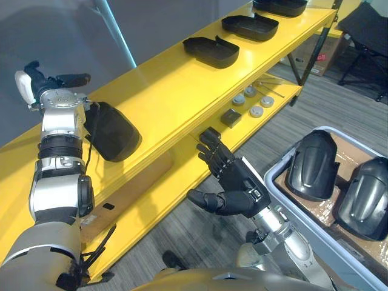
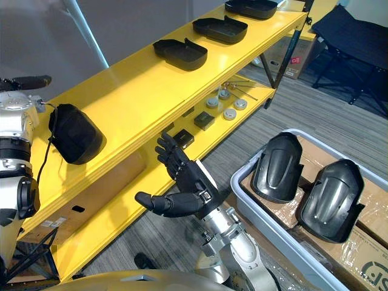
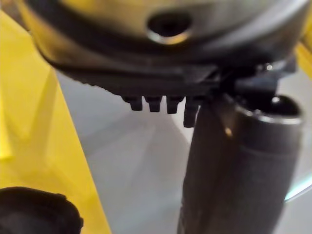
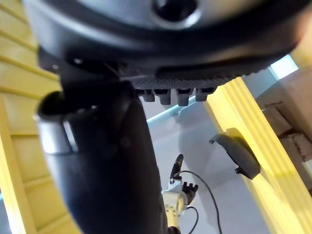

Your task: Walk over and take three plastic housings, then place them on the shelf

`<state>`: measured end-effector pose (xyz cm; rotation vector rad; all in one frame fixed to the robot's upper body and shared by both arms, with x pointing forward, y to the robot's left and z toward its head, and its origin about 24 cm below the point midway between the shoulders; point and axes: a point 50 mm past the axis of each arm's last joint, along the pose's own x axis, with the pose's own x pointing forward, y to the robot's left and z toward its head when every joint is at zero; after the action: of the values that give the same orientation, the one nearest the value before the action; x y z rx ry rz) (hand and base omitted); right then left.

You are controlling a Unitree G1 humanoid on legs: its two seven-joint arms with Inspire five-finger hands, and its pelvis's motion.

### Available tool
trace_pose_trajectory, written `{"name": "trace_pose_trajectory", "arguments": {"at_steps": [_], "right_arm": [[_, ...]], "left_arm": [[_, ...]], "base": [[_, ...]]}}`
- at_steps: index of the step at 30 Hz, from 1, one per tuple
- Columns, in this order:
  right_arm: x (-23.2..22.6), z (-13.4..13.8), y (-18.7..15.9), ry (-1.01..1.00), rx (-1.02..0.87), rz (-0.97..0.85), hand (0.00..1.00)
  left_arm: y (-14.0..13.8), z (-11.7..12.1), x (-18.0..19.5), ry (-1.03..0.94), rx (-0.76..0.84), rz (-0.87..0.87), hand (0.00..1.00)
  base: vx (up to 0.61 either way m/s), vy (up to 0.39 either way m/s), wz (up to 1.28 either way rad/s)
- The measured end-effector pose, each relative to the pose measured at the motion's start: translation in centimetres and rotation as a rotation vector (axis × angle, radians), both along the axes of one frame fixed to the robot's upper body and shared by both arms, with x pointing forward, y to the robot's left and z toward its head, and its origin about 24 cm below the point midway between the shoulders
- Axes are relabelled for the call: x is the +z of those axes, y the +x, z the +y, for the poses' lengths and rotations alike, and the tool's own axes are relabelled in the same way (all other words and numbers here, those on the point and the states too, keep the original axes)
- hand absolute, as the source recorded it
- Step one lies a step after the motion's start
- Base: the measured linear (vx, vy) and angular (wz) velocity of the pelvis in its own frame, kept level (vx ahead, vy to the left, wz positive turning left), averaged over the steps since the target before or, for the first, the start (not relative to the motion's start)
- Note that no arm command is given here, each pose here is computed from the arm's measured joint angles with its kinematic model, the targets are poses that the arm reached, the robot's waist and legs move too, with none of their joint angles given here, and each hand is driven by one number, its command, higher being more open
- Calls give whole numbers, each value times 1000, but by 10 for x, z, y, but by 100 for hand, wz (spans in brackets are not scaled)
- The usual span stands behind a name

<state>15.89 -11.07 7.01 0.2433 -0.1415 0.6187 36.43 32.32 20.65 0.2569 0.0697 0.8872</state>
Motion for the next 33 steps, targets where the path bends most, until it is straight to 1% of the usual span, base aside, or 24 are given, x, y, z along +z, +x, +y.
{"name": "trace_pose_trajectory", "arguments": {"at_steps": [2,5,6,7,8,10,11,12,13,14,15,16,17,18,20,23,25,29,33], "right_arm": [[2,1,0,-25,1,-35,100],[9,7,7,-58,23,-121,100],[16,8,14,-102,37,-184,100],[19,9,17,-133,47,-221,100],[23,10,21,-180,57,-273,100],[36,9,34,-309,59,-396,100],[39,9,38,-340,56,-426,100],[47,6,46,-390,35,-482,100],[51,5,52,-411,17,-511,100],[63,0,67,-449,-44,-571,100],[70,-4,74,-457,-76,-595,100],[81,-11,88,-474,-139,-632,100],[100,-23,114,-500,-286,-672,100],[106,-28,126,-552,-350,-680,100],[103,-30,134,-623,-387,-664,100],[93,-28,146,-747,-389,-634,100],[95,-32,156,-790,-408,-598,100],[110,-38,174,-844,-442,-595,100],[111,-40,187,-893,-448,-549,100]], "left_arm": [[3,-6,2,-3,-33,-44,100],[7,-19,10,-20,-90,-174,100],[6,-28,19,-7,-126,-258,100],[4,-31,22,8,-140,-301,100],[1,-35,27,30,-158,-365,100],[-13,-50,36,60,-248,-513,100],[-19,-55,36,75,-277,-547,100],[-32,-65,33,75,-357,-594,100],[-39,-69,28,73,-395,-606,100],[-57,-79,15,72,-473,-617,100],[-64,-83,7,63,-500,-615,100],[-78,-87,-7,33,-533,-605,100],[-96,-85,-38,-66,-535,-547,100],[-104,-78,-56,-114,-488,-508,100],[-114,-71,-71,-182,-457,-489,100],[-126,-71,-81,-239,-482,-476,100],[-135,-80,-82,-260,-577,-487,100],[-147,-90,-89,-304,-683,-491,100],[-153,-91,-96,-324,-727,-468,100]], "base": [[-18,-9,23],[-23,-7,19],[-25,-4,21],[-25,-2,27],[-25,4,27],[-19,5,32],[-12,2,34],[-13,-1,32],[-21,-23,58],[-23,-32,58],[-45,-41,79],[-115,14,102],[-99,13,97],[-61,11,76],[31,-4,46],[28,15,33],[-8,-6,34],[-56,-14,17],[-27,-30,6]]}}
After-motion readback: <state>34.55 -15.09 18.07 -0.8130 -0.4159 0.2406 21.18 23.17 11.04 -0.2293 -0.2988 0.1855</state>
